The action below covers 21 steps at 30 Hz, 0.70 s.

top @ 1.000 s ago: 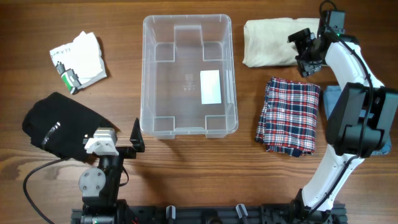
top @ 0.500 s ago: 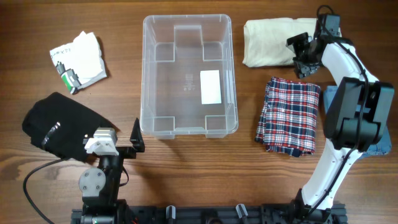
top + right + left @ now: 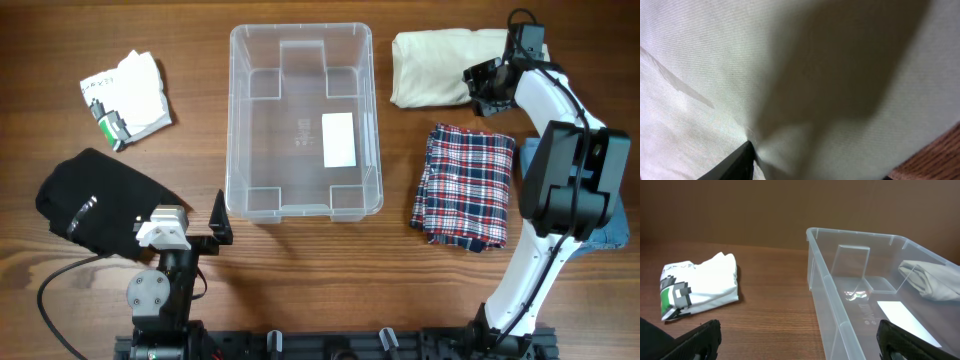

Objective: Pack container
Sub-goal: 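Grasp the cream cloth edge with the right gripper and lift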

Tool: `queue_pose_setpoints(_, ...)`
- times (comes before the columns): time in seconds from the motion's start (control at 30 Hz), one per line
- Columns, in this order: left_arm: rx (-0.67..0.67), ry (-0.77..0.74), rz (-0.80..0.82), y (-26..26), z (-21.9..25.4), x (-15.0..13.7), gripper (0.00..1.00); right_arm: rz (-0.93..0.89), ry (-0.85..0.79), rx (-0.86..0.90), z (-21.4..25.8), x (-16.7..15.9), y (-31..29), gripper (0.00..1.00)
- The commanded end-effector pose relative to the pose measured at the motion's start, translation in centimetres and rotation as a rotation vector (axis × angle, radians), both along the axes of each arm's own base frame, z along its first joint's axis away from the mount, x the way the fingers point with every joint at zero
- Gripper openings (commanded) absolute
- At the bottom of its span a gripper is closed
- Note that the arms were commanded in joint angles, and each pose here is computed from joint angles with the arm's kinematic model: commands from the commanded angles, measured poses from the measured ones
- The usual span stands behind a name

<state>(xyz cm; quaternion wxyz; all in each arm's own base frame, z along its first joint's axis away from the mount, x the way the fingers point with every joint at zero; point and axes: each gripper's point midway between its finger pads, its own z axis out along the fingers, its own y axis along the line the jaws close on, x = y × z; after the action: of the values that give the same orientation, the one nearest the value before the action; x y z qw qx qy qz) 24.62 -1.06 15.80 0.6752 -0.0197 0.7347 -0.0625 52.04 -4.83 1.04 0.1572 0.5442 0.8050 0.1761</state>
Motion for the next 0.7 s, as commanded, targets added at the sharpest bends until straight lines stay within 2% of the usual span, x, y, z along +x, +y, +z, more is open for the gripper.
queue_pose_setpoints(0.0,0.015,0.005,-0.003,0.0,-0.3,0.0,1.00,-0.001,0.021,0.000,-1.5,0.0,0.2,0.43)
queue_pose_setpoints(0.17,0.015,0.005,-0.003,0.0,-0.3,0.0,1.00,0.009,0.011,-0.006,-1.1,0.2,0.2,0.33)
queue_pose_setpoints(0.47,0.015,0.005,-0.003,0.0,-0.3,0.0,1.00,0.109,-0.087,-0.051,1.6,1.5,0.3,0.27)
queue_pose_setpoints(0.67,0.015,0.005,-0.003,0.0,-0.3,0.0,1.00,0.176,-0.193,-0.112,5.5,2.7,0.2,0.05)
